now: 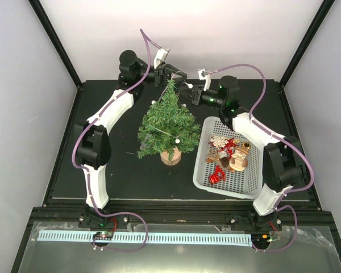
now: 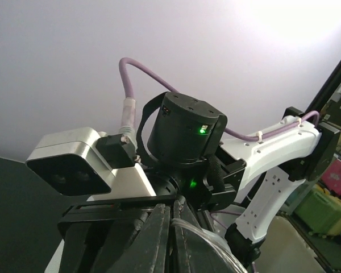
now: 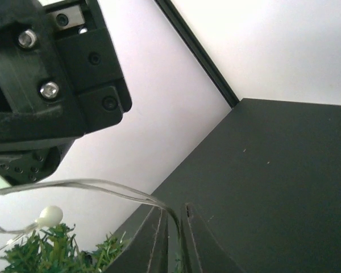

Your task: Decorate the small christmas tree

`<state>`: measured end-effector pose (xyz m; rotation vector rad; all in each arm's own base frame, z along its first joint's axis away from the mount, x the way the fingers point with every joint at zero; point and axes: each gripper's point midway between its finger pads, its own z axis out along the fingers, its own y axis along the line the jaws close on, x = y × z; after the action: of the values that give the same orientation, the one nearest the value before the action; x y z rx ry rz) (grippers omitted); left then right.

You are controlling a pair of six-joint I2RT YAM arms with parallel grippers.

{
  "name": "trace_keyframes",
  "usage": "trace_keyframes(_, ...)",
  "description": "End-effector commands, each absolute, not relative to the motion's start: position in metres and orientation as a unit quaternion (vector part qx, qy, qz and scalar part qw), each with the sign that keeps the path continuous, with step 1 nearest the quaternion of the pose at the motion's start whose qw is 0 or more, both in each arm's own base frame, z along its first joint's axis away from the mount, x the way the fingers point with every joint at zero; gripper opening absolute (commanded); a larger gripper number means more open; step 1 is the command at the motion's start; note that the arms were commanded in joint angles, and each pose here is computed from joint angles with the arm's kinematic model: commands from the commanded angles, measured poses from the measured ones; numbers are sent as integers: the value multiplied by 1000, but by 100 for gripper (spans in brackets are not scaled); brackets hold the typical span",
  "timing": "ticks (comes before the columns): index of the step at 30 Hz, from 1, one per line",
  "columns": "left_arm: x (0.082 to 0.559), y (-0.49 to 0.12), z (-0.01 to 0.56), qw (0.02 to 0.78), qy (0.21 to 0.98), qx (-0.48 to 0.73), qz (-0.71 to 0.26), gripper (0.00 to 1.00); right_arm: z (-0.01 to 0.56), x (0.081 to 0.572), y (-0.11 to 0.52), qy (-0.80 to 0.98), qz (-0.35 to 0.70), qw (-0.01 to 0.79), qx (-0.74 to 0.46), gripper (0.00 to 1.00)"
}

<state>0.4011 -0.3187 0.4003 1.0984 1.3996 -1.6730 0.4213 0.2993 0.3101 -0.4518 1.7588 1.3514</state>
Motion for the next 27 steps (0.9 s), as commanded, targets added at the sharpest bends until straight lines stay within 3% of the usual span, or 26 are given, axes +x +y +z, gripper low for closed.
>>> trace_keyframes(1, 392, -318, 406, 344, 522, 444, -642, 4, 325, 416, 300, 677, 557, 443, -188, 3)
trace_keyframes(4, 395, -315, 406, 350, 523, 441, -639, 8, 325, 413, 294, 683, 541, 455, -184, 1)
trace_keyframes(11, 415, -303, 404, 379, 537, 424, -623, 40, 341, 409, 276, 702, 484, 492, -177, 1)
trace_keyframes(15, 432, -295, 397, 398, 561, 407, -601, 46, 355, 408, 259, 712, 440, 522, -163, 1)
trace_keyframes(20, 454, -277, 390, 430, 595, 377, -564, 77, 367, 402, 237, 729, 387, 545, -149, 1)
trace_keyframes(27, 480, -232, 387, 489, 653, 332, -473, 94, 388, 380, 212, 732, 341, 574, -138, 1)
